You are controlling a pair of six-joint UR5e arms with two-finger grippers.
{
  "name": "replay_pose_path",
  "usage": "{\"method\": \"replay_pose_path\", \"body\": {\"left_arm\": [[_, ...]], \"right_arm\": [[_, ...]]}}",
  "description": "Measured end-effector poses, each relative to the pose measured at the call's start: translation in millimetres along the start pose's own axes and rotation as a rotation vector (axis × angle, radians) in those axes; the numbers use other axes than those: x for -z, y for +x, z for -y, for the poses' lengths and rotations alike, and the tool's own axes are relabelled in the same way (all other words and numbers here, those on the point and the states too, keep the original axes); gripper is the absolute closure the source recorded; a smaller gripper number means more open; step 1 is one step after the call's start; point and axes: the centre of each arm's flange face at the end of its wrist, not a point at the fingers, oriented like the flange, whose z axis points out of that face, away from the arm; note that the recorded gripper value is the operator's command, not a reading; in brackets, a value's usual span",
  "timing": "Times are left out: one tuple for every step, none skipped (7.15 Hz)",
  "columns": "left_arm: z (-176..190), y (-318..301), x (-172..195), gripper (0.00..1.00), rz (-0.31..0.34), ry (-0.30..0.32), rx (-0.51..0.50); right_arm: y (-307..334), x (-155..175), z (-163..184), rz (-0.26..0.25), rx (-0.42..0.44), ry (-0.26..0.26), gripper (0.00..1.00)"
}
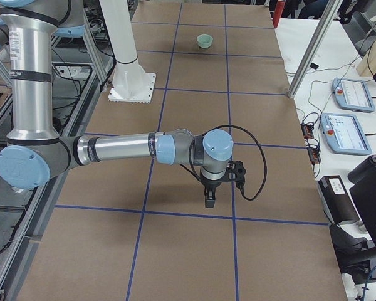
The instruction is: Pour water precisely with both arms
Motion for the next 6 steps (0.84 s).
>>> {"method": "replay_pose_path", "body": {"left_arm": [[-0.1, -0.5, -0.6, 0.00, 0.000, -0.001, 0.000], [0.5, -0.8, -0.9, 0.00, 0.001, -0.002, 0.001], [2.7, -0.4, -0.3, 0.00, 0.003, -0.002, 0.001], [2.4, -1.8, -1.7, 0.00, 0.004, -0.006, 0.005], [-1.5, -5.5, -5.5, 0.00, 0.005, -0.012, 0.012], [-2.3, -5.6, -6.7, 0.00, 0.003, -0.011, 0.010]], "right_arm": [[-0.6, 0.2, 0.5, 0.001, 0.002, 0.001, 0.00], [-1.3, 0.8, 1.1, 0.001, 0.005, 0.002, 0.00], [-2.3, 1.8, 2.2, 0.001, 0.008, 0.005, 0.00], [-3.8, 3.3, 4.0, 0.001, 0.011, 0.008, 0.00], [-4.6, 4.2, 5.3, 0.001, 0.014, 0.010, 0.00], [-4.6, 4.5, 6.1, 0.000, 0.014, 0.010, 0.00]]}}
